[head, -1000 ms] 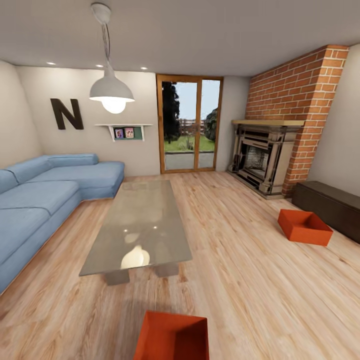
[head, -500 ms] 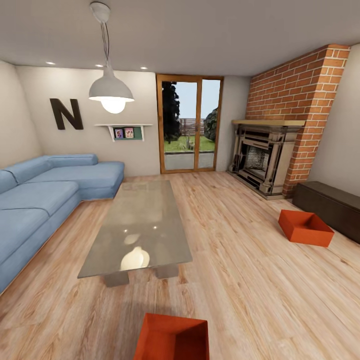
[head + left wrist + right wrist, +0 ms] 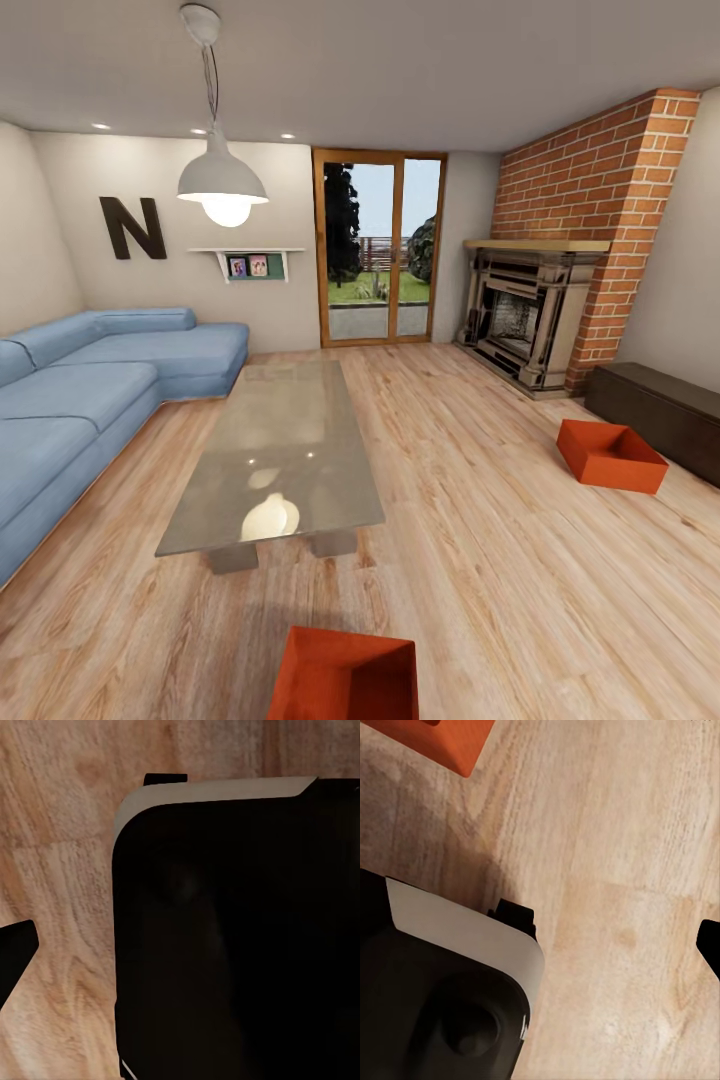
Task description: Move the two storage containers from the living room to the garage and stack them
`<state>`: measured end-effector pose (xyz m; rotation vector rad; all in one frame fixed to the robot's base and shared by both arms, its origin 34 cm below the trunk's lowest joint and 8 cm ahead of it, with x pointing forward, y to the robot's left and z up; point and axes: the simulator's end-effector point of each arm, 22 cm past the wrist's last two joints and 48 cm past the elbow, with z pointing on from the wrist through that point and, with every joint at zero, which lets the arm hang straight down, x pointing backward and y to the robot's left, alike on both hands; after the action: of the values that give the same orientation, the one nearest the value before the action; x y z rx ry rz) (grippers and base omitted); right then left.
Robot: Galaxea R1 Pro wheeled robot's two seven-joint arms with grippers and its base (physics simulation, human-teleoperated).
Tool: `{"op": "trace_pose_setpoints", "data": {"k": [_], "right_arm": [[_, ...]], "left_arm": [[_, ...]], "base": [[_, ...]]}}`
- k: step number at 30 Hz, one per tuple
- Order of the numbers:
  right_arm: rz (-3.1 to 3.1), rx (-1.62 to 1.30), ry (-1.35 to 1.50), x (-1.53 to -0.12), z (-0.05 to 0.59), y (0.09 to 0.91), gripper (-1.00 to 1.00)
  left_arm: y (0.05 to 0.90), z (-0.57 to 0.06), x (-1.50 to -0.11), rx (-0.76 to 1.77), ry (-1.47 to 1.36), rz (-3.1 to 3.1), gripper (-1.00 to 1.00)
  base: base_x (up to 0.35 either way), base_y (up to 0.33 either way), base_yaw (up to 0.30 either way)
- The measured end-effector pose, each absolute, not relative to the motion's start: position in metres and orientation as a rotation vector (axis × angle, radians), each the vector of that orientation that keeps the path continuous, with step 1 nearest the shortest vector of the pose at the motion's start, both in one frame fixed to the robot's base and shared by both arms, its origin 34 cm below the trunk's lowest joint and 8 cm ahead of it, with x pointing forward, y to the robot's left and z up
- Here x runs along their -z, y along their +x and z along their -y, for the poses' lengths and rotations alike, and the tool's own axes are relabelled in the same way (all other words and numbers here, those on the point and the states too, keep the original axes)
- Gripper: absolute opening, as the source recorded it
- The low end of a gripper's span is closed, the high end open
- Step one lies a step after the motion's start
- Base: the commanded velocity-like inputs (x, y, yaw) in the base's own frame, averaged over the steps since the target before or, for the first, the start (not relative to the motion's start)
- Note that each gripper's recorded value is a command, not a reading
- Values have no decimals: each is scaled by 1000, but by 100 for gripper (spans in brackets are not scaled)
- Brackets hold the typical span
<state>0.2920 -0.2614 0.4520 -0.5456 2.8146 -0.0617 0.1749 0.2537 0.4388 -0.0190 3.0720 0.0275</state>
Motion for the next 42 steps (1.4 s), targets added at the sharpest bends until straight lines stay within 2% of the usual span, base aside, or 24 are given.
{"op": "trace_pose_setpoints", "data": {"k": [42], "right_arm": [[-2860,54,-544,-446,262,277,100]], "left_arm": [[161,-255,-438,-29,-17,-3107,100]], "base": [[0,0,0]]}}
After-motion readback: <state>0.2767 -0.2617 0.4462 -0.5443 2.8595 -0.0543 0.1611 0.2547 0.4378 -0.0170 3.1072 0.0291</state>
